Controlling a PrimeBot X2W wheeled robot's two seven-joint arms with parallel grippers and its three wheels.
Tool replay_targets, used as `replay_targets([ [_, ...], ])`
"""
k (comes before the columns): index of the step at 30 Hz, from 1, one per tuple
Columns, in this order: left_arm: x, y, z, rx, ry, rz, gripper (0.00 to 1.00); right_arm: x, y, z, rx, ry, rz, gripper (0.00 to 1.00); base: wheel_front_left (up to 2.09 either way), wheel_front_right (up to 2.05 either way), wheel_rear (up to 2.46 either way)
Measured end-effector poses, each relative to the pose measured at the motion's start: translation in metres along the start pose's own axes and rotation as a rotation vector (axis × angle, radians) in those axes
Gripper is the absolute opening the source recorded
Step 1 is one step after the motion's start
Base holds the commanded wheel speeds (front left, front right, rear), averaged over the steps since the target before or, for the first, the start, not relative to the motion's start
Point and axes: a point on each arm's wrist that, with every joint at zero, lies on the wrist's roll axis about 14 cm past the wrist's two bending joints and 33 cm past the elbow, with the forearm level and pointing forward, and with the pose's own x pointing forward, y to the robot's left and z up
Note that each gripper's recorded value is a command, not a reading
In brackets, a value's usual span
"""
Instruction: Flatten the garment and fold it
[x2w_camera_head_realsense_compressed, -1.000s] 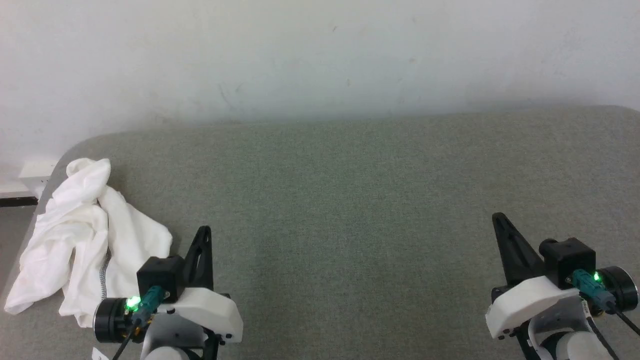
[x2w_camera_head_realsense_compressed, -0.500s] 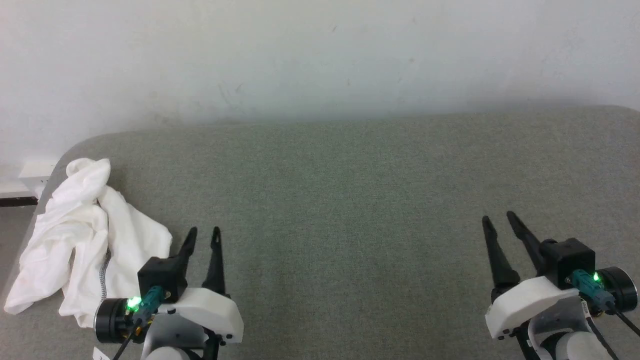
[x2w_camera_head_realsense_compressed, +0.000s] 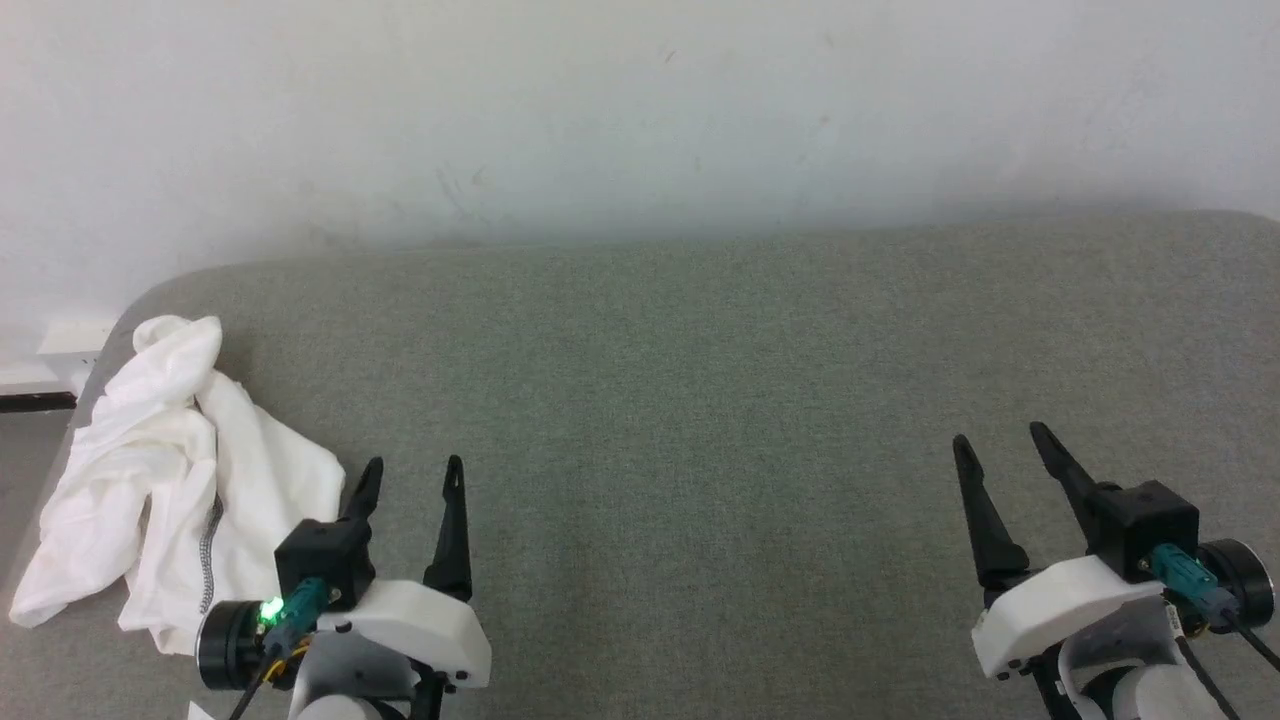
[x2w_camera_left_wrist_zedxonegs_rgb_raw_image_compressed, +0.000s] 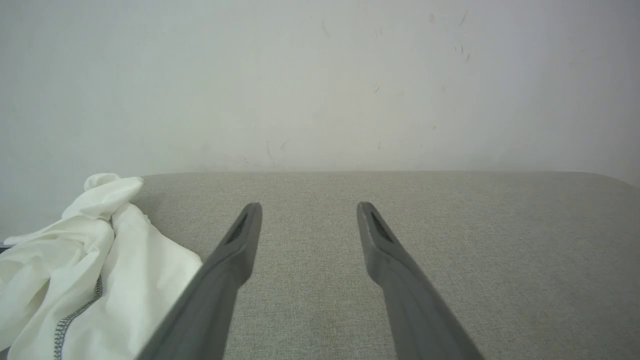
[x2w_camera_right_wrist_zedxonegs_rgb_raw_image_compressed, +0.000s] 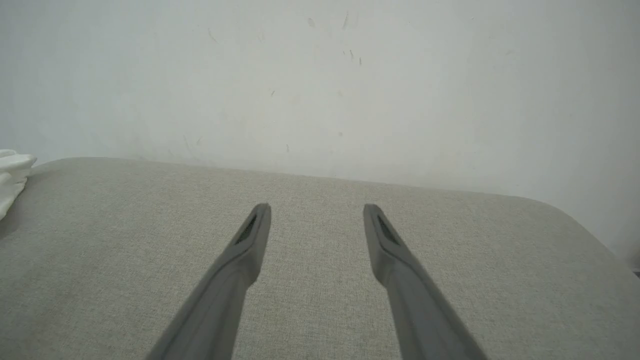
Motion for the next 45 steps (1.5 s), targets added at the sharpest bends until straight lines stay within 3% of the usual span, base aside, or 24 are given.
replay_targets([
  [19, -0.008, 0.021, 0.005, -0.051, -0.041, 0.063, 1.00, 0.013, 0.020, 0.001, 0.024, -0.027, 0.063, 1.00, 0.00, 0.00, 0.00],
  [45, -0.052, 0.084, 0.008, -0.118, -0.096, 0.278, 1.00, 0.044, 0.096, 0.007, 0.029, -0.074, 0.284, 1.00, 0.00, 0.00, 0.00],
])
